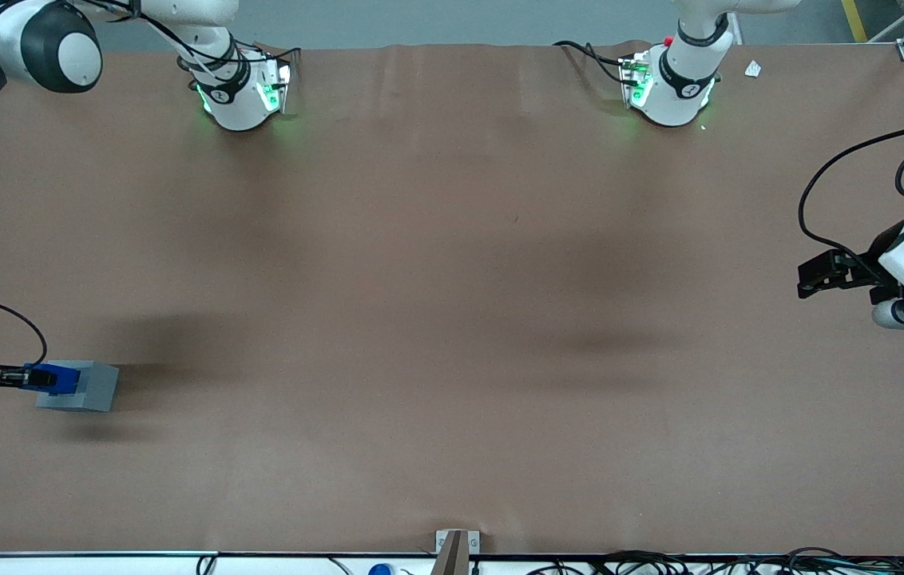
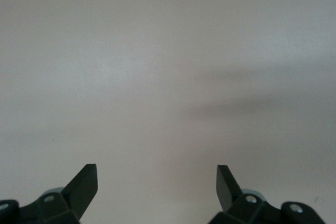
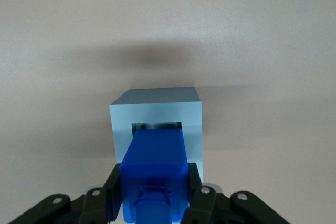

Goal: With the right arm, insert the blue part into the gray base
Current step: 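Lower the blue part into the gray base's recess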

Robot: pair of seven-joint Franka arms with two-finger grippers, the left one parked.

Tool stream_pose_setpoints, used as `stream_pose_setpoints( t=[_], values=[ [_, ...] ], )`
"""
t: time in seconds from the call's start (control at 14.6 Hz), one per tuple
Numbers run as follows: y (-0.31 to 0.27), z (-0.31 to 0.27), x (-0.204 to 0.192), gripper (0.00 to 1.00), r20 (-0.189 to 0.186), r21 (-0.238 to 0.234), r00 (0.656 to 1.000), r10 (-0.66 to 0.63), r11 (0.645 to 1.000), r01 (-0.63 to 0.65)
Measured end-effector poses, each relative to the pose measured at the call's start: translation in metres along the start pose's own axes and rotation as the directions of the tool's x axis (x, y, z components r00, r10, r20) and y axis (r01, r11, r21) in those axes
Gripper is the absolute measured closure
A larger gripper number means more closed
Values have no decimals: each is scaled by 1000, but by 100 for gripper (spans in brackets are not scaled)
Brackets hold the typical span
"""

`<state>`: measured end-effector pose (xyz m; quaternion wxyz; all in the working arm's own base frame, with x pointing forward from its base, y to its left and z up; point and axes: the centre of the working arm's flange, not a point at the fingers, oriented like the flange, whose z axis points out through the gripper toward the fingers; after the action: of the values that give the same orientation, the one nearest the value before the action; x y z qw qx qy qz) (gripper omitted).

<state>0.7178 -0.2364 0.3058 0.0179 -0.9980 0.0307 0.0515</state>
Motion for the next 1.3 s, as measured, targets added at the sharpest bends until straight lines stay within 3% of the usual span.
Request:
stream_pose_setpoints(
  t=[1.3],
  values=[
    [-3,9,3,49,0,1,1000,-6,1000,6]
  ],
)
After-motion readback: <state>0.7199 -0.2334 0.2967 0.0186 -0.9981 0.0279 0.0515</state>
